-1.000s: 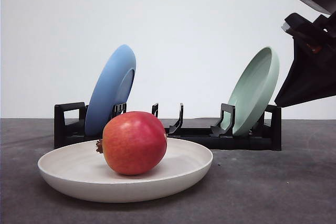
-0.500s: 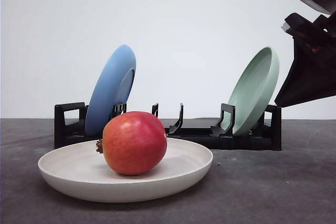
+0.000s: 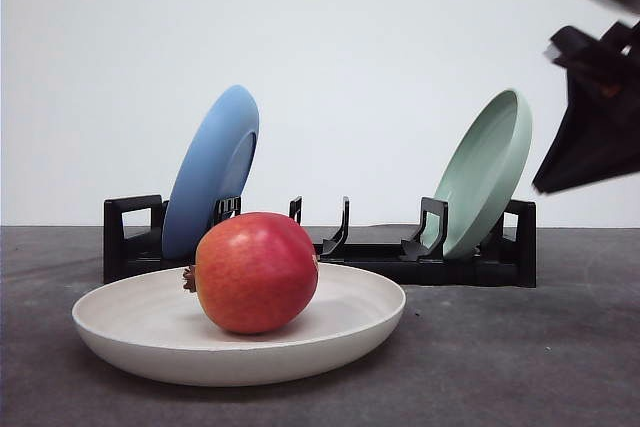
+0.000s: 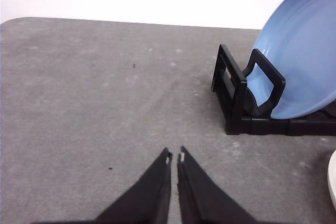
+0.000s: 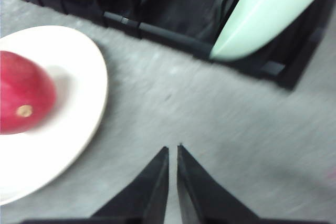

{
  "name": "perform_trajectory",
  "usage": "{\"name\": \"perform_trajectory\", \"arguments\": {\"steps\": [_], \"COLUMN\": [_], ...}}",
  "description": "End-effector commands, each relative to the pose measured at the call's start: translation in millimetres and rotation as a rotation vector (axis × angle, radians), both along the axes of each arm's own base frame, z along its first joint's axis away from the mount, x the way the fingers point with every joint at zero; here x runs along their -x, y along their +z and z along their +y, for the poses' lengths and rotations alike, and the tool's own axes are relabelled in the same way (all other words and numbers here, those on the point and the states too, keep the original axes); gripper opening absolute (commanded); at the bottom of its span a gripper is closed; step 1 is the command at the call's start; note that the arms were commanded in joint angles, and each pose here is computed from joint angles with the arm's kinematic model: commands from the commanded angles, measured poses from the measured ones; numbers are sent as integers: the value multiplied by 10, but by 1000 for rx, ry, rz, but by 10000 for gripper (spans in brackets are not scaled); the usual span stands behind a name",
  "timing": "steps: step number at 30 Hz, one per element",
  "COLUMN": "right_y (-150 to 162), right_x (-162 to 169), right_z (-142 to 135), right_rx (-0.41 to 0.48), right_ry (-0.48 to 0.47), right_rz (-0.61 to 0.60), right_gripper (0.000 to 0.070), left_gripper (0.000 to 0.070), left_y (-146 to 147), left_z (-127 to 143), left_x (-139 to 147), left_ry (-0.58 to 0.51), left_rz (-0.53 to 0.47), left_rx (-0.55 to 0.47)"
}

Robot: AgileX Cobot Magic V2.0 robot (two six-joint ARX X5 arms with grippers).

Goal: Place pomegranate in white plate

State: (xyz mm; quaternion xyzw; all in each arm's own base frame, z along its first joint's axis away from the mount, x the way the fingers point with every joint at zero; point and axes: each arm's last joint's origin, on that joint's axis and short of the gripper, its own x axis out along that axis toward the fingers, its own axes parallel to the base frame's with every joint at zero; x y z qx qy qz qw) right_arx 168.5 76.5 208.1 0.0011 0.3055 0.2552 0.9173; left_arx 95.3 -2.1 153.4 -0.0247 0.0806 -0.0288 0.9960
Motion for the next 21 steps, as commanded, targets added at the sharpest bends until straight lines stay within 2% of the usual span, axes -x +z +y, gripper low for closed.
{"name": "perform_trajectory", "arguments": {"steps": [1, 15, 21], "right_y": [0, -304, -451], "right_x": [42, 572, 692], "right_z": [-40, -599, -682], "right_rx": [63, 72, 50], "right_ry": [20, -356, -436], "right_rz": [-69, -339, -447], "right_gripper": [22, 22, 22], "left_gripper": [0, 0, 0], "left_y": [-18, -18, -18], "left_z": [-1, -1, -1], "left_x": [-6, -6, -6], "left_ry": [0, 0, 0], "left_rz": [-6, -6, -6], "left_rx": [0, 0, 0]}}
